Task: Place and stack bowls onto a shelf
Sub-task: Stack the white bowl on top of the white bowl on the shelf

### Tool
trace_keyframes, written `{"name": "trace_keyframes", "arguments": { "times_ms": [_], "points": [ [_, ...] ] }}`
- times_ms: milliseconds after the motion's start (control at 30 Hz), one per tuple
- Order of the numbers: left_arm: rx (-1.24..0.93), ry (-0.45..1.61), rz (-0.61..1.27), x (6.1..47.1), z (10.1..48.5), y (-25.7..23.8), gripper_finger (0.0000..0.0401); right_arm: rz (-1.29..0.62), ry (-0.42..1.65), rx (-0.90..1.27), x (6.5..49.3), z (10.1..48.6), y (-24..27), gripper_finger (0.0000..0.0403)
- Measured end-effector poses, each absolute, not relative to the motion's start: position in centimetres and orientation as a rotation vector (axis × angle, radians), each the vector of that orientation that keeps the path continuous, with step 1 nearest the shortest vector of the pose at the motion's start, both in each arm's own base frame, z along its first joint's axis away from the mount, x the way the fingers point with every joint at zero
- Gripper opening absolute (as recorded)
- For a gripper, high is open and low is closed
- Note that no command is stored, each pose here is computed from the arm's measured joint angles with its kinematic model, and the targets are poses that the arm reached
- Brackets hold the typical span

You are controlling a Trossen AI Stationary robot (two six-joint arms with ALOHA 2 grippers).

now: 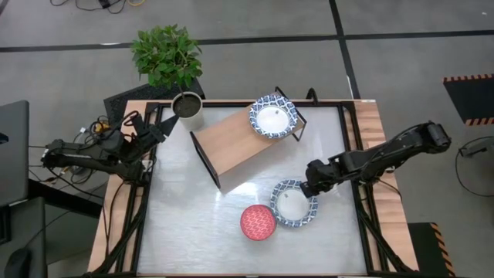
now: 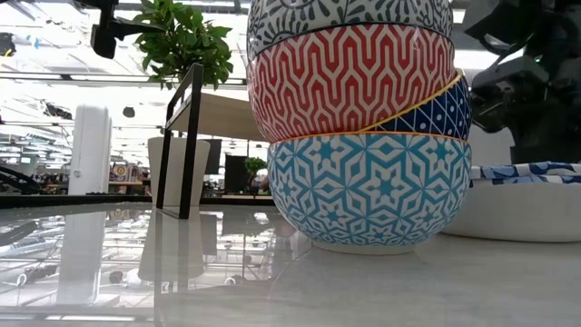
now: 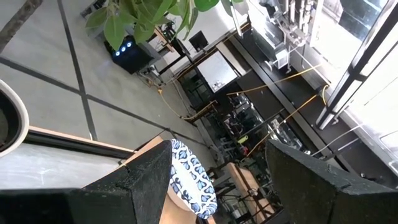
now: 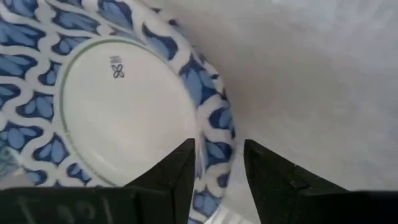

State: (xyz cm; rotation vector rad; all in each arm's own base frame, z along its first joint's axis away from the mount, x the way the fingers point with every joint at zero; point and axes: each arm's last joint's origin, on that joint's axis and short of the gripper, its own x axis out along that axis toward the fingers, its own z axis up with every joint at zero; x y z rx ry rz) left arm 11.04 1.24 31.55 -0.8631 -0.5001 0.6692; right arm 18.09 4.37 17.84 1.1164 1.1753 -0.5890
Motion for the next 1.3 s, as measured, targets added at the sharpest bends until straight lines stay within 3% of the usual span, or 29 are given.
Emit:
{"name": "trace_keyframes", "arguments": {
  "times_ms": [167,667,1300],
  "points": [
    [-0.865,-0.505,0.672,11.0,31.6,1.2,0.0246,-0.571,1.178,1.125,18.3,17.8,4.5,0.0155],
    [-0.865,-0.51,0.685,11.0,31.6,1.3,0.0246,-0.554,1.209,1.15,18.2,18.2,4.6,0.0064],
    [-0.863,-0.51,0.69,11.0,31.6,1.3,0.0246,-0.54,1.172,1.093,18.6,22.8,3.2,0.0058]
  ]
}}
